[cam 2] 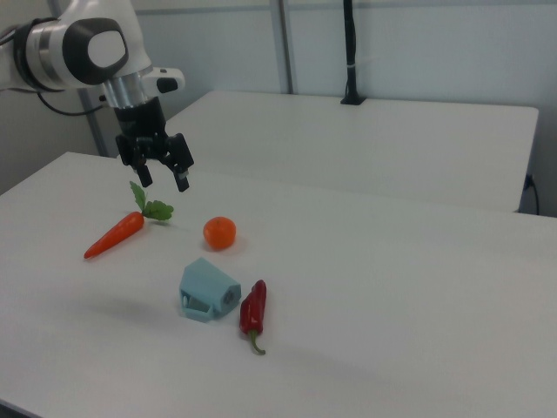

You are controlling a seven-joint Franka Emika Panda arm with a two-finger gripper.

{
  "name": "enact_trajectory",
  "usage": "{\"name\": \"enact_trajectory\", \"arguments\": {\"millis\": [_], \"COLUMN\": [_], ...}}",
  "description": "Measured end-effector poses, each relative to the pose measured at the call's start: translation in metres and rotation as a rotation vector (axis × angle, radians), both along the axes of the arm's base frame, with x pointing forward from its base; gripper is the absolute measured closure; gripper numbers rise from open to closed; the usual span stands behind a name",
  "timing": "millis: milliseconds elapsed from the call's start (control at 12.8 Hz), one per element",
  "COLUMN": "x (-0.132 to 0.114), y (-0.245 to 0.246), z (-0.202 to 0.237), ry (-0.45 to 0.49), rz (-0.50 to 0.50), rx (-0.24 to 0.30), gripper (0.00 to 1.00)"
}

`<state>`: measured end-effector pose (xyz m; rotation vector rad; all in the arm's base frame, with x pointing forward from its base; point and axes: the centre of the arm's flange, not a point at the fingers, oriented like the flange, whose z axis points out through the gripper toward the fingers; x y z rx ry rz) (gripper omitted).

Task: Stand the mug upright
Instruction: 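Move the gripper down toward the tipped light-blue mug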

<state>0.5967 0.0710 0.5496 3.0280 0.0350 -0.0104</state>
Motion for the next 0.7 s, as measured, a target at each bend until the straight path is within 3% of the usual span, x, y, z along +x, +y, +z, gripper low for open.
{"name": "enact_trajectory", "arguments": {"millis": [701], "x": [0.013], "y": [0.065], "z": [-0.146], "ry": [0.111], "rz": [-0.049], "rx": [-0.462], "gripper": [0.03]}}
